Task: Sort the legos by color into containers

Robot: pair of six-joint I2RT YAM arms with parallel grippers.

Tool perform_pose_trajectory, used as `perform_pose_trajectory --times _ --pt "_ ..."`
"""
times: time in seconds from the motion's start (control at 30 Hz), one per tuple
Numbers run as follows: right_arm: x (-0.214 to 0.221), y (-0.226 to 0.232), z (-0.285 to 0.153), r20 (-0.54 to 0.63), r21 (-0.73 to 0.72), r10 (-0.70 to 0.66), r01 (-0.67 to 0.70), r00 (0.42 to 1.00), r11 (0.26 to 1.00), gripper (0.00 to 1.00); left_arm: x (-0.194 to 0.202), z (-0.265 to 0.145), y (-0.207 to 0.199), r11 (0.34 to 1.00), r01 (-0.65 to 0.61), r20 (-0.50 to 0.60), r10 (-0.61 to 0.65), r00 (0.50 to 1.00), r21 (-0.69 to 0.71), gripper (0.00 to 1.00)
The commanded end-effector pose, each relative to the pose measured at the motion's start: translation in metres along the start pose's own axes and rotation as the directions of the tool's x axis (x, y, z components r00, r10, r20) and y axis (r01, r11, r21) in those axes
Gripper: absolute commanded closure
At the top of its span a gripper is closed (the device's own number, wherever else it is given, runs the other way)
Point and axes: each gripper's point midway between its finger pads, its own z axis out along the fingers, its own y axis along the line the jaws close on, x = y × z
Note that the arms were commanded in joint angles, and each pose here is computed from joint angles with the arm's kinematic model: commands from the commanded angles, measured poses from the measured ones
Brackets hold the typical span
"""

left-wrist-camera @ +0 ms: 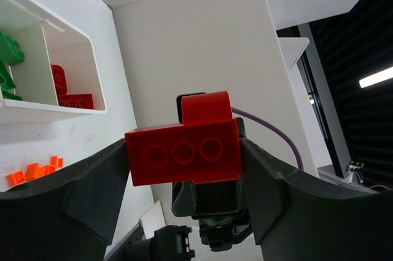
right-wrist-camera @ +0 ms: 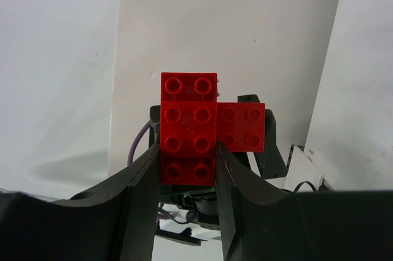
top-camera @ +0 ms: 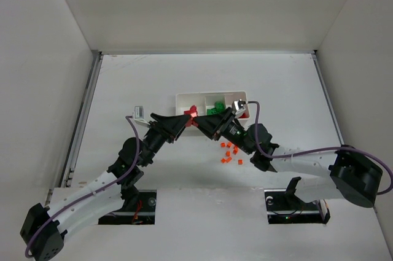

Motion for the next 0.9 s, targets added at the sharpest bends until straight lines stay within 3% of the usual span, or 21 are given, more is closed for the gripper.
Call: perform_pose_trajectory --times 0.0,0.17,0.27,0.7,0.8,0.87 --pt "0.005 0.018 -0.002 -0.018 -0.078 0.017 -0.018 1.0 0.997 0.83 -0.009 0.0 -0.034 0.993 0.033 0.02 -0.036 0.999 0.113 0.38" --pt "0.005 0.013 -0.007 -0.017 -0.068 0.005 -0.006 1.0 0.998 0.83 -0.011 -0.002 -0.029 0.994 0.029 0.025 -0.032 0.999 0.103 0.65" --pt "0.002 0.01 -0.013 -0.011 -0.061 0.001 -0.001 1.0 0.998 0.83 -0.011 -0.003 -0.022 0.996 0.02 0.02 -0.022 1.0 0.089 0.74" --pt "-0.047 0.002 -0.041 0.079 0.035 -0.158 0.155 0.984 0.987 0.83 -0.02 -0.015 0.024 1.0 -0.018 0.02 0.019 1.0 -0.025 0.82" --pt "-0.079 -0.026 -0.048 0.105 0.218 -0.294 0.266 0.95 0.939 0.83 -0.014 -0.015 0.026 0.998 -0.061 -0.019 0.061 0.998 -0.03 0.82" --pt "-0.104 -0.047 -0.057 0.103 0.373 -0.409 0.346 0.907 0.861 0.83 -0.009 -0.014 0.028 0.995 -0.089 -0.043 0.087 0.995 -0.036 0.82"
